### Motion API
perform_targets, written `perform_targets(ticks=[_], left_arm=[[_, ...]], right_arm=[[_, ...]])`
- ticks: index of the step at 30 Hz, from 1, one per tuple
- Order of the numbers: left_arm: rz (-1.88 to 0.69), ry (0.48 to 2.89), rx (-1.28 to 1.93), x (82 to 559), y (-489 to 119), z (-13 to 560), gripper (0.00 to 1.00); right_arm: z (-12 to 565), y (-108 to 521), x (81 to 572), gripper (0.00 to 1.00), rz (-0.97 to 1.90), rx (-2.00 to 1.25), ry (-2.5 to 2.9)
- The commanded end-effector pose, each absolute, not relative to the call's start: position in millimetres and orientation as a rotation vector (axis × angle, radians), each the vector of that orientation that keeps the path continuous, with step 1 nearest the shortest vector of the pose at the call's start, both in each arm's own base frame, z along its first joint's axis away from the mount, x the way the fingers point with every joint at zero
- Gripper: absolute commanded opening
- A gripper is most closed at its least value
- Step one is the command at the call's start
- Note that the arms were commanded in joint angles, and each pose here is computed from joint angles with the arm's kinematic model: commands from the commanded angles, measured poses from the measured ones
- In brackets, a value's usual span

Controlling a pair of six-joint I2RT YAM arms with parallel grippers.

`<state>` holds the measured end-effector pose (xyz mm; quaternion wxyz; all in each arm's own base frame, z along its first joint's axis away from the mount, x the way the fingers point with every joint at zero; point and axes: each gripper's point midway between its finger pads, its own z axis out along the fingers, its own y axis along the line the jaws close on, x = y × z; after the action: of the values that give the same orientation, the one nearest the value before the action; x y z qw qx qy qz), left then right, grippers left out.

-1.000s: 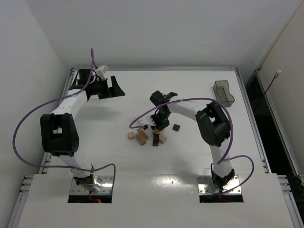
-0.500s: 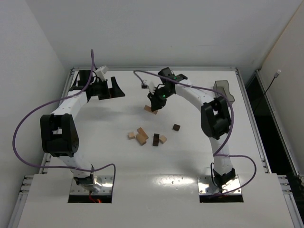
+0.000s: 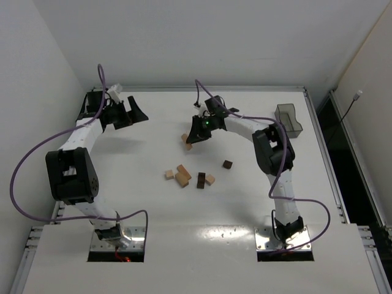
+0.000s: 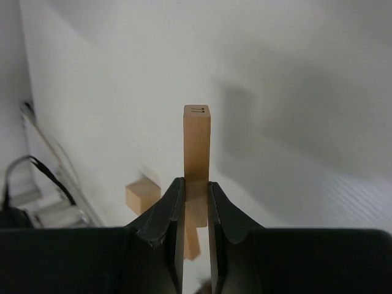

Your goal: Build the wood block tower

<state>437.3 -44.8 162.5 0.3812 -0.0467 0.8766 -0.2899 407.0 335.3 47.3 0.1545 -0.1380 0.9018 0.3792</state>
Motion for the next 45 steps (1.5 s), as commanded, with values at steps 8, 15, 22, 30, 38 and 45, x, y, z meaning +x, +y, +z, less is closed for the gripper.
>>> perform_targets(ticks=[8,15,22,30,38,45], left_arm=[[-0.773,2.195,-0.113,449,-39,172,1.0],[-0.792,2.202,-0.098,451,-40,168,1.0],[-0.801,2.189,-0.131,452,-33,171,1.0],[-0.816,2.174,-0.137,449,-36,174,1.0],[-0.783,2.177,-0.165,433,-35,172,1.0],[-0.643,2.153,-0.167,429,-27,185,1.0]], right_arm=[[50,322,487,0.0,1.145,0.281,2.357],[30,317,490,0.0,1.148,0.289,2.358],[-1,312,468,0.01,1.142,0.329,2.451],[13,272,463,0.4,0.989,0.28,2.474],[131,234,461,0.39,0.683,-0.287,2.264],[153,294,385,0.29,0.389,-0.91,2.154]])
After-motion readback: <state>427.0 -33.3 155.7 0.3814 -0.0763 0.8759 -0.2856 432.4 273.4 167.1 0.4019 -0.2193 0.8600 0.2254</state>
